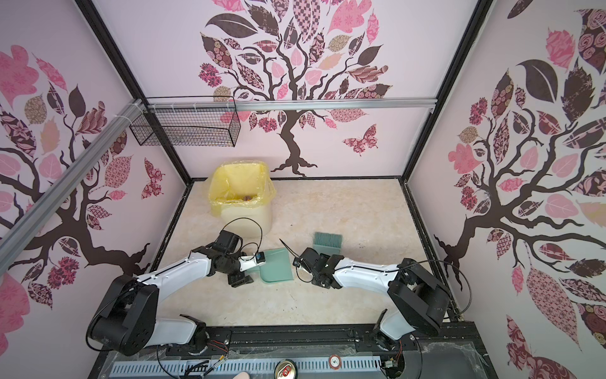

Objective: Sweep away the paper scraps from the table

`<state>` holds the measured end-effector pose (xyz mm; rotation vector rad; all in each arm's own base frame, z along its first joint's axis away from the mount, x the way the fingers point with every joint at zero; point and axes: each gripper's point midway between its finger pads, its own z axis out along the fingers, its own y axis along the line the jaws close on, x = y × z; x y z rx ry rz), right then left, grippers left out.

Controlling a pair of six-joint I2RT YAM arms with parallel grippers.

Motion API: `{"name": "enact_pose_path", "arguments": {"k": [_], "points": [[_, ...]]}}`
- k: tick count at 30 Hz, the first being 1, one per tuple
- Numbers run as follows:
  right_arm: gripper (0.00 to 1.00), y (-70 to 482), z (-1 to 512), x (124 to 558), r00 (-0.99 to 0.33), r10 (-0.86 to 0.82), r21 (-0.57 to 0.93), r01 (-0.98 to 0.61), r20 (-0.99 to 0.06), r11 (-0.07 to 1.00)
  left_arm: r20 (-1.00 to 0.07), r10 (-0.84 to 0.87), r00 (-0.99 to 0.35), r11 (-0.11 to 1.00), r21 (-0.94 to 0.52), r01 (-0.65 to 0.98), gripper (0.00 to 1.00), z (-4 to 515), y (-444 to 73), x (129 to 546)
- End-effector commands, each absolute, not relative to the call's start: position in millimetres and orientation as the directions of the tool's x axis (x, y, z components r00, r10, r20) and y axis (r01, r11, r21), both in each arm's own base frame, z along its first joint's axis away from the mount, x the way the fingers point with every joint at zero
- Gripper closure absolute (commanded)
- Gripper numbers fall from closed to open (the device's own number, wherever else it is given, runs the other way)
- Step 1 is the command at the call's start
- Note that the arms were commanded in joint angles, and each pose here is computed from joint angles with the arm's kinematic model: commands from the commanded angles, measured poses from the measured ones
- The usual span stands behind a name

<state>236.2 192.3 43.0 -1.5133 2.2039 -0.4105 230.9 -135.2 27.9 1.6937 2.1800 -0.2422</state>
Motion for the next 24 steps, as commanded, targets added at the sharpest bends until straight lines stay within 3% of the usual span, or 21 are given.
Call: {"name": "enact_pose_path", "arguments": {"k": [1,8,13,17,20,24], "points": [[0.24,206.3,78.1,231.8,-0.336,-0.888,-0.414,-0.793,-0.315,0.447,-0.418,0.890,-0.184,0.250,0.108,0.962,0.20,46.4,-140.0,231.5],[0.16,214.3,175.7,244.5,-0.305,-0.680,-0.368,-0.659,-0.667,0.656,-0.522,0.838,-0.162,0.282,0.159,0.946,0.15,103.7,-145.3,227.2],[0.11,167.1,257.3,268.9,-0.220,-0.407,-0.294,-0.412,-0.887,0.863,-0.716,0.668,-0.204,0.458,0.179,0.871,0.16,171.8,-137.9,246.2],[0.10,105.8,285.2,287.4,-0.143,-0.201,-0.170,-0.204,-0.969,0.964,-0.859,0.438,-0.267,0.691,0.132,0.710,0.17,210.4,-107.8,288.2],[0.11,53.0,275.6,304.5,-0.141,-0.014,-0.004,-0.072,-0.990,0.997,-0.915,0.256,-0.313,0.837,0.048,0.546,0.18,217.8,-75.0,320.5],[0.12,-8.4,252.1,319.0,-0.083,0.154,0.144,0.115,-0.985,0.983,-0.941,0.116,-0.318,0.938,-0.001,0.345,0.21,200.5,-38.6,346.5]]}}
